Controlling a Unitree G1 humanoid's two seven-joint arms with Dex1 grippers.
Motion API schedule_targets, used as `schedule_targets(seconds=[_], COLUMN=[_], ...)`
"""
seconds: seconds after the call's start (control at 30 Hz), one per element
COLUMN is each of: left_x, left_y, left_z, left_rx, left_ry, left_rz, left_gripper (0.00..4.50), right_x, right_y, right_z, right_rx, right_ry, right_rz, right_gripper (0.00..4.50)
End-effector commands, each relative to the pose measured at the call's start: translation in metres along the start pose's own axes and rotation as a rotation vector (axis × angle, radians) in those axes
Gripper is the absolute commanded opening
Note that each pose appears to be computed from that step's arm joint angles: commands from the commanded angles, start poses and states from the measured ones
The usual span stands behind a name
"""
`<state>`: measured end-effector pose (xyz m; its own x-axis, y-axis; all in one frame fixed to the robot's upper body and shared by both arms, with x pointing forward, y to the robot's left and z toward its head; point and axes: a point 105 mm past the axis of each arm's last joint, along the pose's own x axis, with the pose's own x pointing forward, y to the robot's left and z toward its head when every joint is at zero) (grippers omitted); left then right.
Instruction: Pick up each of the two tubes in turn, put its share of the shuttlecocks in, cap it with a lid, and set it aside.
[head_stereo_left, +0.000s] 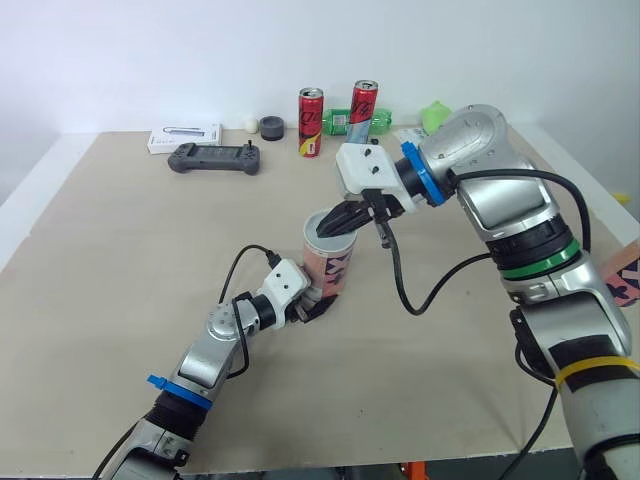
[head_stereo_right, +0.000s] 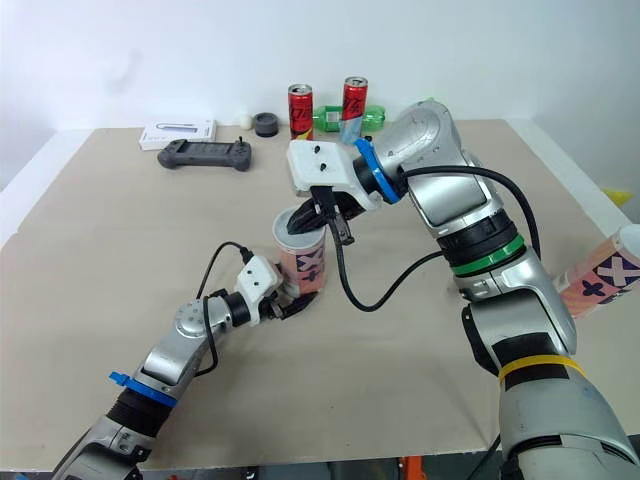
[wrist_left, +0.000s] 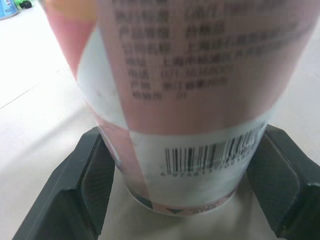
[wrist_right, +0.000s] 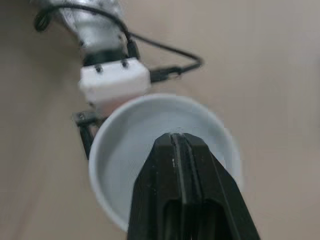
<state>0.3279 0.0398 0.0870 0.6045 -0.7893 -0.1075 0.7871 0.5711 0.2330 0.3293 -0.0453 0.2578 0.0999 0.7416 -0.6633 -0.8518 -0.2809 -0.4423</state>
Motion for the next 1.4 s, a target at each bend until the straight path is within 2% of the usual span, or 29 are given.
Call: schedule_targets(seconds=[0.03,0.63,0.9,1.07,1.2,1.3,1.4], left_x=[-0.005,-0.005,-0.005,-0.004,-0.005,-0.007,-0.008], left_y=[0.001,0.001,0.002,0.002,0.002,0.003,0.004], left_z=[-0.024,-0.024,-0.024,-0.024,-0.023,-0.022,-0.021], left_rx=[-0.023,-0.019,-0.019,-0.019,-0.017,-0.015,-0.017], left_ry=[0.094,0.094,0.093,0.092,0.091,0.089,0.085], left_rz=[0.015,0.015,0.015,0.016,0.016,0.014,0.009], left_gripper=[3.61,3.61,3.61,3.61,3.61,3.61,3.61], right_x=[0.011,0.058,0.072,0.079,0.072,0.047,0.026], right_y=[0.002,0.025,0.040,0.044,0.039,0.018,0.007], right_z=[-0.003,-0.062,-0.072,-0.082,-0.076,-0.043,-0.024], right_rx=[0.009,0.258,0.363,0.394,0.385,0.326,0.305], right_ry=[0.006,-0.006,-0.068,-0.057,-0.088,-0.231,-0.314], right_rz=[0.019,0.109,0.180,0.186,0.171,0.100,0.046], right_gripper=[0.09,0.09,0.09,0.09,0.09,0.09,0.09])
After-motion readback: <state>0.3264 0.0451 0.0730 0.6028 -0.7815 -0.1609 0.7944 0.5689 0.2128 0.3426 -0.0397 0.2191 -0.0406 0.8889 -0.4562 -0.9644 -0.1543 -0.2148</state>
